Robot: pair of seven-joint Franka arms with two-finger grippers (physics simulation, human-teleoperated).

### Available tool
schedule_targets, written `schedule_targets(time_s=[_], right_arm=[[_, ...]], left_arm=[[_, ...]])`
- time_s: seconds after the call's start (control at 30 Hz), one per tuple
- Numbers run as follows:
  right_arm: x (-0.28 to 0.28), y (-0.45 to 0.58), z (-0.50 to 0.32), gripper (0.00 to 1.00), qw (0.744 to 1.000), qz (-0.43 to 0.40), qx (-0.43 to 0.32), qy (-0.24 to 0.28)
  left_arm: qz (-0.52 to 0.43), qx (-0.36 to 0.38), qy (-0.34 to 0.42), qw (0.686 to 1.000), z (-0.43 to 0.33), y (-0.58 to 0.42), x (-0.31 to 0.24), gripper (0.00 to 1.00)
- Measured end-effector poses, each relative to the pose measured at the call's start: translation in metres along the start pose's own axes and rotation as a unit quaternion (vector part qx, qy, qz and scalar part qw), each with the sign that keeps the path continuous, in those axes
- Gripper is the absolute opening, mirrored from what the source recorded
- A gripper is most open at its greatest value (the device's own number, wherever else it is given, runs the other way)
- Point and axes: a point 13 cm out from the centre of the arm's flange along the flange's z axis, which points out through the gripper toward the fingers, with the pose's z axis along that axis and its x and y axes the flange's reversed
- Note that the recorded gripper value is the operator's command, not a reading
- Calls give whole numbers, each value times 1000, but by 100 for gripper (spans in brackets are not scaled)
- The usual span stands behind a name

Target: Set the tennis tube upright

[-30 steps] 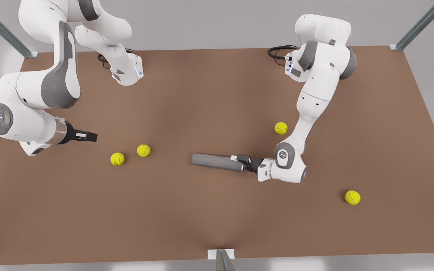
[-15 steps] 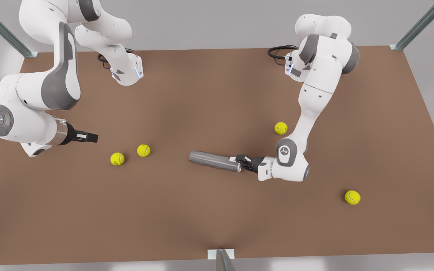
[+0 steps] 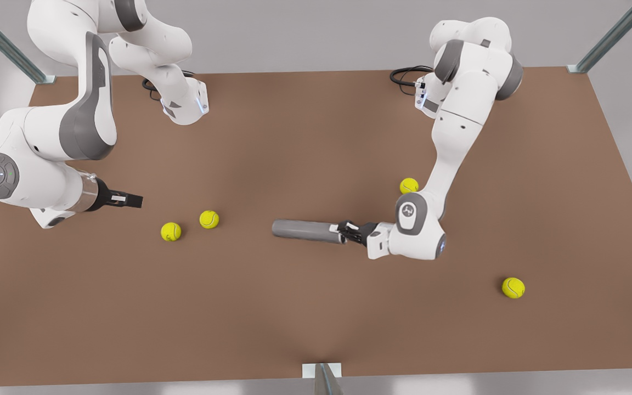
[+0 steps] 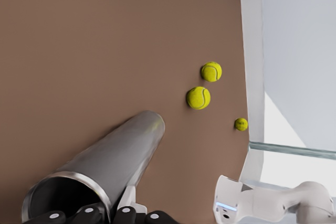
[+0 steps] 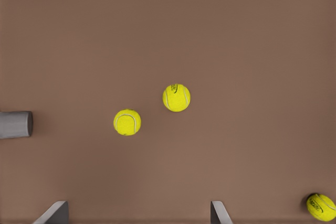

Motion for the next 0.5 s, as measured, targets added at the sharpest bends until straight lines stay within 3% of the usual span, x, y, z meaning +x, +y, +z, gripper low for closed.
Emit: schedule_targets(time_s=[0.27, 0.5], right_arm=[[0, -1, 0, 100, 1000, 1, 0, 1], [2, -13, -10, 100, 1000, 8, 0, -10]], left_arm=[[-2, -24, 2, 1000, -12, -28, -2, 21], [58, -177, -8, 982, -134, -75, 2, 21]])
